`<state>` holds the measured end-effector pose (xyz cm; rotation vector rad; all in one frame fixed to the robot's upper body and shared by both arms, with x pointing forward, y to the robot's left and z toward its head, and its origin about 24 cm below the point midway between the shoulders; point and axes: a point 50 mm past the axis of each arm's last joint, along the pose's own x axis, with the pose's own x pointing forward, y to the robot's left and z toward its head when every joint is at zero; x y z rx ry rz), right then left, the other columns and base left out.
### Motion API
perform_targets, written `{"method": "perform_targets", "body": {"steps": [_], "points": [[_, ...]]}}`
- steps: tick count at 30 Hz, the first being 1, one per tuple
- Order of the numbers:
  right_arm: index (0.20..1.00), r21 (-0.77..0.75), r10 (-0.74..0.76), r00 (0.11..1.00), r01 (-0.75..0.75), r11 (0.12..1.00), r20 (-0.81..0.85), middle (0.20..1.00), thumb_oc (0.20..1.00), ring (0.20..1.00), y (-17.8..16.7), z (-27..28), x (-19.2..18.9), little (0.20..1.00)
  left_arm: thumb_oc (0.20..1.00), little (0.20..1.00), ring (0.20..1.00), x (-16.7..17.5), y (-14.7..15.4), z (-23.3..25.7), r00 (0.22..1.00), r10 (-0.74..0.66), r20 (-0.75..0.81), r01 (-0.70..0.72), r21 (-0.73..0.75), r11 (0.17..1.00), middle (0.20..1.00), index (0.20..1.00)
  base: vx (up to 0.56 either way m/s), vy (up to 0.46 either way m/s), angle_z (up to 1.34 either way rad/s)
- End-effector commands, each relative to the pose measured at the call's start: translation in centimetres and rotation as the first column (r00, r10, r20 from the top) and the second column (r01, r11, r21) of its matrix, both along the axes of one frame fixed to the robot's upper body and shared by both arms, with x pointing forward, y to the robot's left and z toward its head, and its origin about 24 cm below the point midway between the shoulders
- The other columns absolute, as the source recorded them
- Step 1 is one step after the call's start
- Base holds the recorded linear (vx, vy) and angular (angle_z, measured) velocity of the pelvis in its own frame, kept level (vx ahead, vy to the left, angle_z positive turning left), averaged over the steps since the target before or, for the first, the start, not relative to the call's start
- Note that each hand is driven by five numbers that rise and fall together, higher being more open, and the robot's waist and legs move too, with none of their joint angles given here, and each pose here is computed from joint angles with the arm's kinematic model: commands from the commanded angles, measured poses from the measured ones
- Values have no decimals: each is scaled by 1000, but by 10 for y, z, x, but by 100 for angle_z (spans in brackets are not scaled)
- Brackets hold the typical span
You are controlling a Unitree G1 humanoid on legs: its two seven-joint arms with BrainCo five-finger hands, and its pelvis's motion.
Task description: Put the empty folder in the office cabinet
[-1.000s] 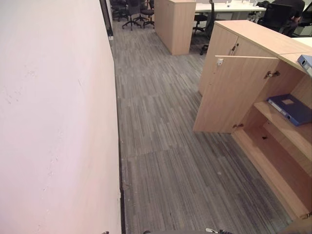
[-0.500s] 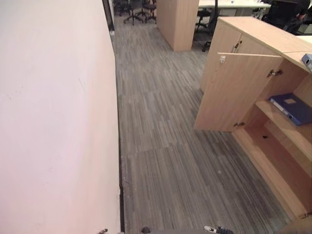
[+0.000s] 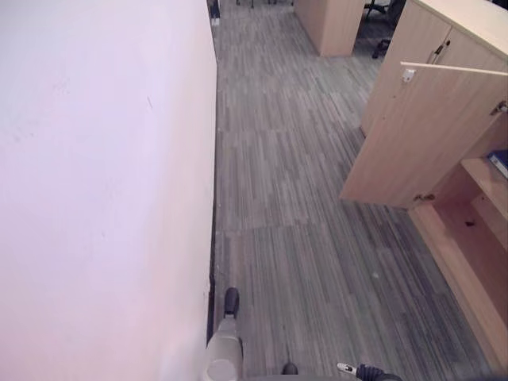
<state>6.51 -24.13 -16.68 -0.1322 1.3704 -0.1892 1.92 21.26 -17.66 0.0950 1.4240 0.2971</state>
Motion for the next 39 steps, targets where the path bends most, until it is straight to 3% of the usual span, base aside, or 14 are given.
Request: {"method": "perform_targets", "body": {"steps": [1,7,15,17,30,39], "points": [[1000,-55,36,990,-43,998,-133,1000,1000,1000,-22,2,-35,1000,1000,1000,1000,11,21,5,995,54,79,-59,65,996,1000,1000,372,404,-67],[1000,-101,21,986,-38,994,-166,1000,1000,1000,-48,11,-44,1000,1000,1000,1000,22,23,7,993,32,117,-39,55,998,1000,1000,326,399,-25],[1000,-137,31,997,-40,990,-65,1000,1000,1000,-62,19,-19,1000,1000,1000,1000,36,37,12,990,-43,138,31,83,996,1000,1000,224,167,14],[1000,-76,43,997,-39,996,59,1000,1000,1000,-38,14,12,1000,1000,1000,1000,29,47,14,992,-48,116,33,123,992,1000,1000,384,-154,30],[1000,-76,43,999,-44,996,-16,1000,1000,1000,-33,8,-12,1000,1000,1000,1000,17,43,11,997,-23,70,15,120,993,1000,1000,235,-148,26],[1000,-76,-39,999,40,996,20,1000,1000,1000,-30,8,-8,1000,1000,1000,1000,54,35,15,980,-83,179,61,121,991,1000,1000,145,-181,12]]}}
